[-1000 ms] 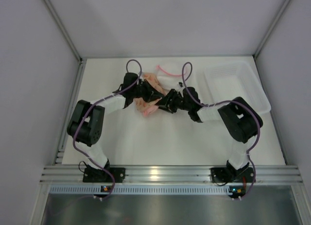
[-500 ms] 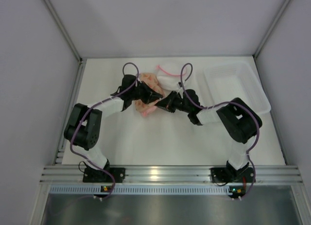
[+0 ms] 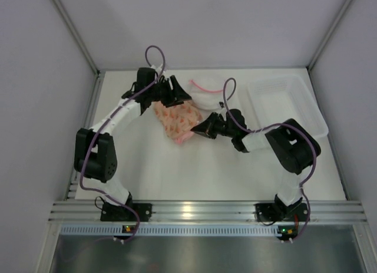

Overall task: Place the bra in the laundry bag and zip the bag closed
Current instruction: Adjust the bra in the laundry bag.

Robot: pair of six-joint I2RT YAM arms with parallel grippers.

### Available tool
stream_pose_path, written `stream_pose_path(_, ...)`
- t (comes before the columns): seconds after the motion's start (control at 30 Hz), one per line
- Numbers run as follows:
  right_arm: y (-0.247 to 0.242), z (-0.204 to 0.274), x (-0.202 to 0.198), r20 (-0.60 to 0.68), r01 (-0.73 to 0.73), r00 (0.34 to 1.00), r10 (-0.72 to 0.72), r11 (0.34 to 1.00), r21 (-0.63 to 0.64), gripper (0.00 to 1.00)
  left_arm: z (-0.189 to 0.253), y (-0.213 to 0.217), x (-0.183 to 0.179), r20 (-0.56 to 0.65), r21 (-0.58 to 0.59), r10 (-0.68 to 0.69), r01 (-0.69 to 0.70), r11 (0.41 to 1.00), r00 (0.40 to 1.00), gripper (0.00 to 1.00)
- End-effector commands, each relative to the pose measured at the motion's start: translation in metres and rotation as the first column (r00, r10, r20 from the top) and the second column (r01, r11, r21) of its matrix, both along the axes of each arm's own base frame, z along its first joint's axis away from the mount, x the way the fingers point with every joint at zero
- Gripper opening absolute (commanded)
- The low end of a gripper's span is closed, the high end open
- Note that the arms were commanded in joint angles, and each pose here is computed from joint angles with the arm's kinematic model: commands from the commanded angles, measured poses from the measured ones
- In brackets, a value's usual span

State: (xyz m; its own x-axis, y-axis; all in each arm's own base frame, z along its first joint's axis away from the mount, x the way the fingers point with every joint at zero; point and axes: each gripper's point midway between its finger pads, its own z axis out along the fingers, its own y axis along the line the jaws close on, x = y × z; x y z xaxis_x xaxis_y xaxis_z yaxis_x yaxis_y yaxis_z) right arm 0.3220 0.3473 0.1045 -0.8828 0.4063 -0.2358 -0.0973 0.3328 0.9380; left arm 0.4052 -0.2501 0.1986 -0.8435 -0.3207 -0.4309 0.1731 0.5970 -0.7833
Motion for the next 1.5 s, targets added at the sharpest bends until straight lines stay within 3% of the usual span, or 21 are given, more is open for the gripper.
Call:
stream_pose_path(0.0, -0.002, 0.04, -0.001, 0.087, -0.027, 0.996, 0.021, 0.997, 0.066, 0.0, 0.039, 0.024, -0.024, 0.241, 0.219, -0.189, 0.136, 0.966, 0.952, 0.61)
stream_pose_path(0.13, 0.001, 0.05, -0.002, 0.071, -0.037, 0.997, 0.031, 0.995, 0.089, 0.0, 0.032, 0.05, -0.057, 0.351, 0.455, -0.343, 0.161, 0.876, 0.871, 0.6)
stream_pose_path(0.2, 0.004, 0.055, -0.002, 0.062, -0.043, 0.997, 0.037, 0.994, 0.1, 0.0, 0.039, 0.049, -0.078, 0.421, 0.564, -0.473, 0.185, 0.805, 0.774, 0.6)
stream_pose_path(0.27, 0.005, 0.057, -0.001, 0.049, -0.048, 0.998, 0.043, 0.993, 0.105, 0.0, 0.027, 0.044, -0.095, 0.421, 0.659, -0.557, 0.181, 0.73, 0.715, 0.6)
stream_pose_path(0.43, 0.008, 0.059, -0.005, 0.027, -0.071, 0.997, 0.069, 0.993, 0.093, 0.0, 0.019, 0.03, -0.117, 0.41, 0.743, -0.651, 0.181, 0.645, 0.639, 0.52)
stream_pose_path(0.57, 0.012, 0.068, -0.011, 0.036, -0.09, 0.996, 0.087, 0.99, 0.105, 0.0, 0.002, 0.007, -0.131, 0.349, 0.829, -0.756, 0.193, 0.524, 0.553, 0.5)
stream_pose_path(0.67, 0.013, 0.073, -0.014, 0.038, -0.099, 0.995, 0.096, 0.989, 0.108, 0.0, -0.008, -0.001, -0.129, 0.314, 0.854, -0.777, 0.196, 0.483, 0.546, 0.5)
stream_pose_path(0.97, 0.012, 0.074, -0.022, 0.027, -0.109, 0.994, 0.107, 0.988, 0.109, 0.0, -0.021, 0.011, -0.101, 0.248, 0.915, -0.741, 0.101, 0.391, 0.624, 0.31)
stream_pose_path(1.17, 0.012, 0.071, -0.024, 0.029, -0.121, 0.993, 0.119, 0.989, 0.083, 0.0, -0.012, 0.007, -0.1, 0.277, 0.903, -0.731, 0.091, 0.42, 0.624, 0.2)
stream_pose_path(1.33, 0.012, 0.069, -0.024, 0.023, -0.122, 0.992, 0.12, 0.99, 0.074, 0.0, -0.009, 0.008, -0.1, 0.284, 0.902, -0.733, 0.087, 0.422, 0.618, 0.02)
stream_pose_path(1.47, 0.013, 0.071, -0.023, 0.022, -0.12, 0.993, 0.118, 0.989, 0.081, 0.0, -0.01, 0.005, -0.102, 0.285, 0.896, -0.733, 0.1, 0.433, 0.618, 0.0)
